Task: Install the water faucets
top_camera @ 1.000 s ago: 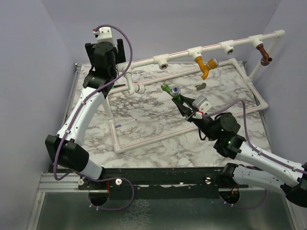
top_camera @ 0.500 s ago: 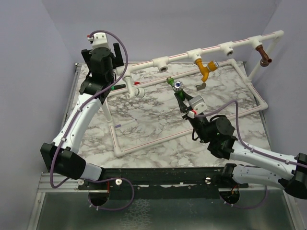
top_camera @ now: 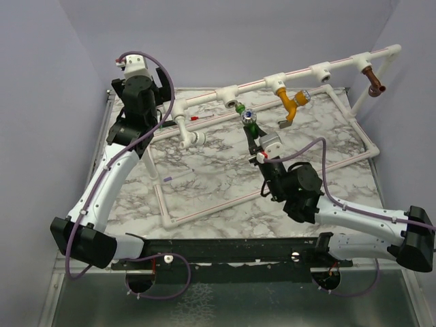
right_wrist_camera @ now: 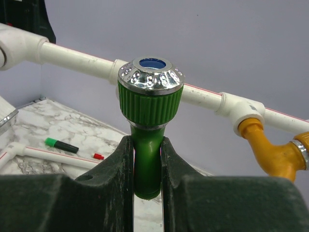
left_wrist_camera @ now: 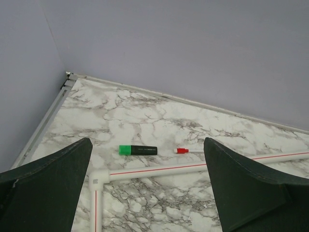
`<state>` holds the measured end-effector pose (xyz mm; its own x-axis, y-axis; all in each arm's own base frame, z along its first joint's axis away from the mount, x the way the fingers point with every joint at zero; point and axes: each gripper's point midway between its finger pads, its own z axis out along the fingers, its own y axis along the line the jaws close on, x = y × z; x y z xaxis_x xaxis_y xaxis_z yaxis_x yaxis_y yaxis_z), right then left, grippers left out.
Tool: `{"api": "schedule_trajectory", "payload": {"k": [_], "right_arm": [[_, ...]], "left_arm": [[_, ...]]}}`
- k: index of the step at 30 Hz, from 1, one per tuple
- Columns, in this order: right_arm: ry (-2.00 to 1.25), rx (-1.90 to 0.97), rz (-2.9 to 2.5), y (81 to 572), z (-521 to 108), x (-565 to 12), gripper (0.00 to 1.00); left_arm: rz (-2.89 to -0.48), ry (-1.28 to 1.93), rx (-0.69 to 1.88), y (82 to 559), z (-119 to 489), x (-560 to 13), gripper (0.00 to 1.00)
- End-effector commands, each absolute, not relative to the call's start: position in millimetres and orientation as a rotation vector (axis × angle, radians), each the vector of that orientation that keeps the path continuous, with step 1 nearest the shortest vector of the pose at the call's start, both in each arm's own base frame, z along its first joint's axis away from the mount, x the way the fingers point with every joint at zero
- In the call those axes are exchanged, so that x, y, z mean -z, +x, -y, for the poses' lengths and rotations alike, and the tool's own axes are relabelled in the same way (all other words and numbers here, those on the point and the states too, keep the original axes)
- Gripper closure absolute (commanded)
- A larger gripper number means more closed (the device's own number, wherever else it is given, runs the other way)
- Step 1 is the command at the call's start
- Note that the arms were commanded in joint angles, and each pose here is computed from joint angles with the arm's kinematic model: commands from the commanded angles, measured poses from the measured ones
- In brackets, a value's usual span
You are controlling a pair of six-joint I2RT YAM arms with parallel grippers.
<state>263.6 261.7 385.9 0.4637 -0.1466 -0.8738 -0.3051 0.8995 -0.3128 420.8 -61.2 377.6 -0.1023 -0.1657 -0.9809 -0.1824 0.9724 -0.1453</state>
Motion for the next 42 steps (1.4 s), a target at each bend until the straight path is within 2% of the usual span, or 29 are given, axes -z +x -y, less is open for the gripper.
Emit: {"api": "schedule_trajectory", "payload": {"k": [1,17,42], "right_arm": [[-0.381,-0.130,-1.104,266,-259,-406,0.99],[-0.372,-0.117,-1.168,268,-273,-388,0.99],[-0.313,-0.104,-1.134,264,-281,-398,0.99]], "left_arm": [[-1.929,-0.159,-0.075,396,65,-306,0.01],[-1.975,-0.165,0.037,389,80,-293,0.01],[-1.977,-0.141,0.048,385,88,-294,0.01]]}}
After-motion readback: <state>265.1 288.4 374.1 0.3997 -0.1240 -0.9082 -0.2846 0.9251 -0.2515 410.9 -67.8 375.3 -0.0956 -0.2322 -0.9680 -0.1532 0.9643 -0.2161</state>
